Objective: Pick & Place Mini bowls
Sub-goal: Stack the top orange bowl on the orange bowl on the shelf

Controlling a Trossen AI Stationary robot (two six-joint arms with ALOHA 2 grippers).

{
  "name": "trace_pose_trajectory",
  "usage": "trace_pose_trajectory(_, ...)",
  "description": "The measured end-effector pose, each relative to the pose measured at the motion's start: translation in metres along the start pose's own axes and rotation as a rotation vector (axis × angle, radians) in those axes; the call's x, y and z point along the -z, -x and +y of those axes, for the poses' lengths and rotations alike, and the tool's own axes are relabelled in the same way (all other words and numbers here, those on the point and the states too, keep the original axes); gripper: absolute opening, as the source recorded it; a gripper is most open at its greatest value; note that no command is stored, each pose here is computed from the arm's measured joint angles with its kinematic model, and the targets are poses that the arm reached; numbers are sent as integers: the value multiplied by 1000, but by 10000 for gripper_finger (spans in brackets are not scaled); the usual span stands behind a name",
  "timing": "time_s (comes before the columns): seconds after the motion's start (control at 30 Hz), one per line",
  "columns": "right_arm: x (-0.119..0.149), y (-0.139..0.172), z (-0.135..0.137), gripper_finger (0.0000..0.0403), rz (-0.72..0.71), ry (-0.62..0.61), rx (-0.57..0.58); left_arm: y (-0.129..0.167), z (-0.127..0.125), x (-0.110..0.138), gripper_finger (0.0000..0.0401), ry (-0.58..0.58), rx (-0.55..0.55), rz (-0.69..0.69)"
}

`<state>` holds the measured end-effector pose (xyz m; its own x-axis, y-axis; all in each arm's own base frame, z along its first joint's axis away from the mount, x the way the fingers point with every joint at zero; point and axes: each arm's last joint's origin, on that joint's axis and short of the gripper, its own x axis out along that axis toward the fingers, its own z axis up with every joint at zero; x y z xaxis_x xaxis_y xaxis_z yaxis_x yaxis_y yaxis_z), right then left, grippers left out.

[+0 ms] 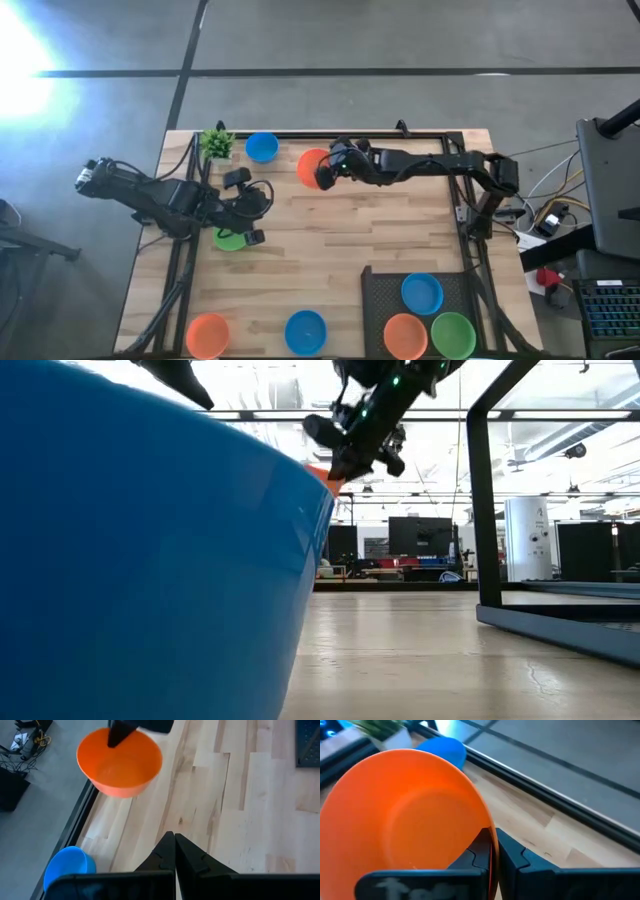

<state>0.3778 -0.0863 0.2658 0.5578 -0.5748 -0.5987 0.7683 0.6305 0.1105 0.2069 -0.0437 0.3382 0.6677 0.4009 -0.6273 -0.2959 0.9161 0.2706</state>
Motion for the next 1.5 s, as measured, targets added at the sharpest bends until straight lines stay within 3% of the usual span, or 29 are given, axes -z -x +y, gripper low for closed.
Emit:
trace_pose_trajectory(0.43,-14,44,6,11,-73,79,-85,0,0,0,0,4,1,-4)
trace_pose_trajectory(1.1,-23,119,-25,11,-24,139,-89,0,0,-1,0,6,1,-5)
trace_pose_trajectory(1.5,-21,128,-28,11,-11,154,-89,0,0,-1,0,22,2,-6)
